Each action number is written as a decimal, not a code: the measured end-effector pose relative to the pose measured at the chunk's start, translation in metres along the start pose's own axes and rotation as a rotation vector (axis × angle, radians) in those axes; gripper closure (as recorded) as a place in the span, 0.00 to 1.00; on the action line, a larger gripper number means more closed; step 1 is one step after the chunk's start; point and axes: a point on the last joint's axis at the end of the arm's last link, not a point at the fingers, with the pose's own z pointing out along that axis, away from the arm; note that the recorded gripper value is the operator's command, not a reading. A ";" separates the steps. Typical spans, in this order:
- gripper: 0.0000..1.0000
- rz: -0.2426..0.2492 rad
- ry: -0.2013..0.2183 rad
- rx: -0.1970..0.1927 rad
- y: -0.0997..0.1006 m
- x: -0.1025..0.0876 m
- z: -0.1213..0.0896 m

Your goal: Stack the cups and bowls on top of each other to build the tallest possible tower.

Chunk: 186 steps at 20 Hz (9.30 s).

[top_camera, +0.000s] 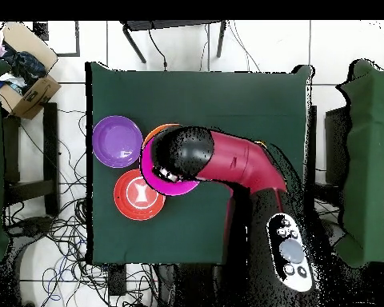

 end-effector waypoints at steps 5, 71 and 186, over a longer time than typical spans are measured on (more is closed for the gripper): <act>0.00 0.065 -0.037 0.045 0.020 -0.006 0.010; 0.00 0.389 -0.051 0.095 0.246 0.052 0.219; 0.00 0.395 -0.135 0.043 0.220 -0.002 0.249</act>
